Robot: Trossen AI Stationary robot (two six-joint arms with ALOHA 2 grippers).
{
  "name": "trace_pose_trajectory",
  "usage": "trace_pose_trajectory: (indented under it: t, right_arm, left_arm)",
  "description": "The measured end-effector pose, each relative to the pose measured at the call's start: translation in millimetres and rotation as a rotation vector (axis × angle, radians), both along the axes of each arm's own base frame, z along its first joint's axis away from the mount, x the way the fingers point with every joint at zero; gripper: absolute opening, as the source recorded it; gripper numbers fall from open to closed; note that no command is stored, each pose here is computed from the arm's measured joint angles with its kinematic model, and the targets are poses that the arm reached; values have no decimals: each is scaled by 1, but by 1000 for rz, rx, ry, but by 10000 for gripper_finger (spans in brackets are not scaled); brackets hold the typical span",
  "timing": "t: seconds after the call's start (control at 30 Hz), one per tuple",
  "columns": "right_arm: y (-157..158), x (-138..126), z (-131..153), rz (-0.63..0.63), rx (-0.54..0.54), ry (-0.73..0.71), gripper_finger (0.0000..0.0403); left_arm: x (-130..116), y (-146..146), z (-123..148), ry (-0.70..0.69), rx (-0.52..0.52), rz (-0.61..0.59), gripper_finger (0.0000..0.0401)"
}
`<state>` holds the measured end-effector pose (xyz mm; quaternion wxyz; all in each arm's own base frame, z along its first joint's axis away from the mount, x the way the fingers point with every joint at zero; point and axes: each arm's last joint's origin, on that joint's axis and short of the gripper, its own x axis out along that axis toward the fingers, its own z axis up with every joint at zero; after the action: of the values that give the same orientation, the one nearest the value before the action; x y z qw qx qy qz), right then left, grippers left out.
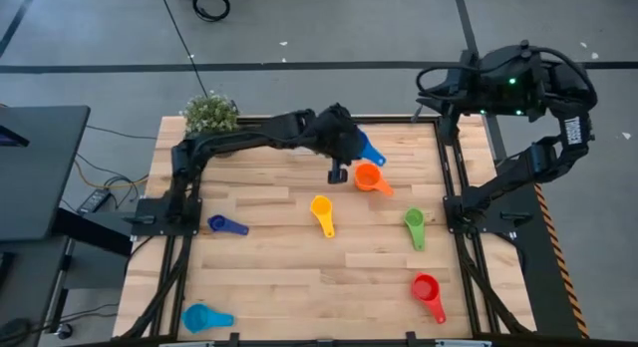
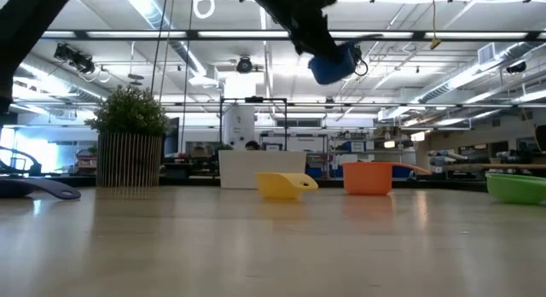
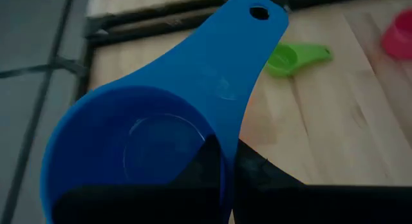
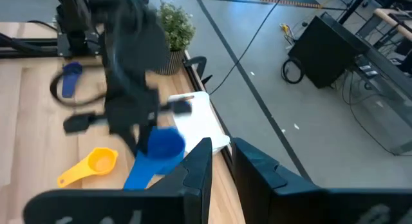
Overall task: Nest measuring cups in basket
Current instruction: Stack the blue measuring cup on top of the orange measuring cup
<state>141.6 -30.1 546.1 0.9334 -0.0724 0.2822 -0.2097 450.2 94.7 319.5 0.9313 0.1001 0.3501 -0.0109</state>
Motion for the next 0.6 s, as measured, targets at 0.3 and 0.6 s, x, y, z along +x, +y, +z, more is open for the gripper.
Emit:
trace_pose_trajectory:
  t: [0.3, 0.6]
  right_arm:
    - [-3, 6, -1, -20, 2, -1, 67]
    - [-9, 4, -3, -70, 61, 2, 67]
  left_arm:
    - [34, -6, -54, 37, -15, -87, 10]
    - [44, 2, -71, 5, -66, -71, 10]
